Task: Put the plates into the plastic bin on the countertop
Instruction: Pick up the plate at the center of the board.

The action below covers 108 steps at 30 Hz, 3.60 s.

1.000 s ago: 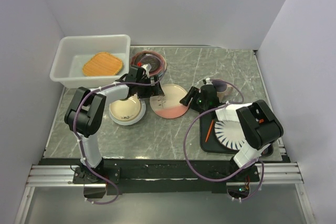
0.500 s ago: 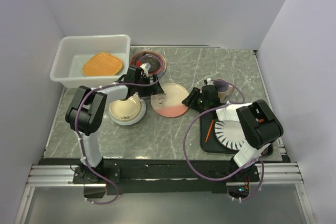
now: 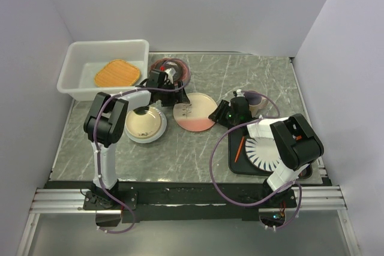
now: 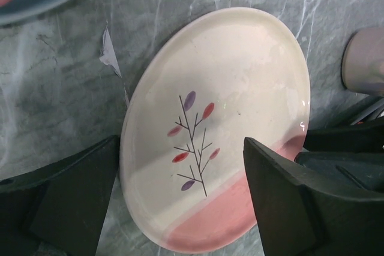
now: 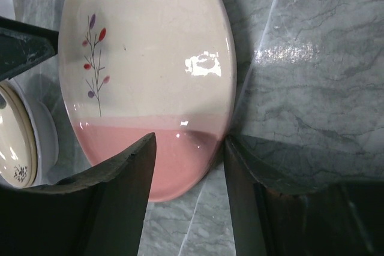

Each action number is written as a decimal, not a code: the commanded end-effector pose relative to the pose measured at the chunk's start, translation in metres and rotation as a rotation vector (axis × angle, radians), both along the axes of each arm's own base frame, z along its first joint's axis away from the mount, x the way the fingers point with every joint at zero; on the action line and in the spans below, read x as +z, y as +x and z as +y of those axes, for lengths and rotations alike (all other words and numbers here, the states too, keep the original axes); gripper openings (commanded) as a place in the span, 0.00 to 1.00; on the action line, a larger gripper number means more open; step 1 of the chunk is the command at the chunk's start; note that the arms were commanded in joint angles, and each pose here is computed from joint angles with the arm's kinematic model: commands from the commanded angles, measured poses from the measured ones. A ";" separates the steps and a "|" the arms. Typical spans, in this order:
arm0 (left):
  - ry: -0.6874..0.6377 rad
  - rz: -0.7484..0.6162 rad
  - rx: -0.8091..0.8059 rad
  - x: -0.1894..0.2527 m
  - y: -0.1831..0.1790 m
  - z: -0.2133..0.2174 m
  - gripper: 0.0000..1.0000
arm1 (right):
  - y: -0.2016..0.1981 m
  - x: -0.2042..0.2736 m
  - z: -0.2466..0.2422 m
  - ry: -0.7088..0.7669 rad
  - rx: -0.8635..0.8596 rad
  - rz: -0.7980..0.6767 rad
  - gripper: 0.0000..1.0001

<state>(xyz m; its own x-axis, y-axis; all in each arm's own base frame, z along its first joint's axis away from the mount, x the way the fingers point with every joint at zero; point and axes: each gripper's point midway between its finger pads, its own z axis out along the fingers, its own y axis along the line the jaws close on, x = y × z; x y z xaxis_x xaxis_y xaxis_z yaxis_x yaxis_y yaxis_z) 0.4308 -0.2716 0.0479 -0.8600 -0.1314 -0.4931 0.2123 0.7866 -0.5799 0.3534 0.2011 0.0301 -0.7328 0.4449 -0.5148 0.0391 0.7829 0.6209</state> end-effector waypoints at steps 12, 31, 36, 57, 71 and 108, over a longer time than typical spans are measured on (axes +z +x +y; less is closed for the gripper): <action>-0.261 -0.003 -0.296 0.070 -0.063 -0.043 0.84 | 0.002 0.024 0.017 0.027 0.054 -0.036 0.55; -0.421 -0.030 -0.268 0.090 -0.068 -0.051 0.82 | -0.002 0.030 0.018 0.024 0.062 -0.054 0.55; -0.434 -0.030 -0.267 0.087 -0.069 -0.052 0.77 | -0.002 0.031 0.018 0.027 0.065 -0.059 0.55; -0.322 0.027 -0.209 0.059 -0.063 -0.044 0.01 | -0.003 0.035 0.021 0.038 0.078 -0.071 0.56; -0.292 0.025 -0.185 0.057 -0.060 -0.040 0.01 | -0.004 0.043 0.020 0.030 0.076 -0.091 0.59; -0.214 -0.067 -0.098 0.104 -0.035 -0.008 0.01 | -0.020 0.093 0.035 0.039 0.136 -0.231 0.96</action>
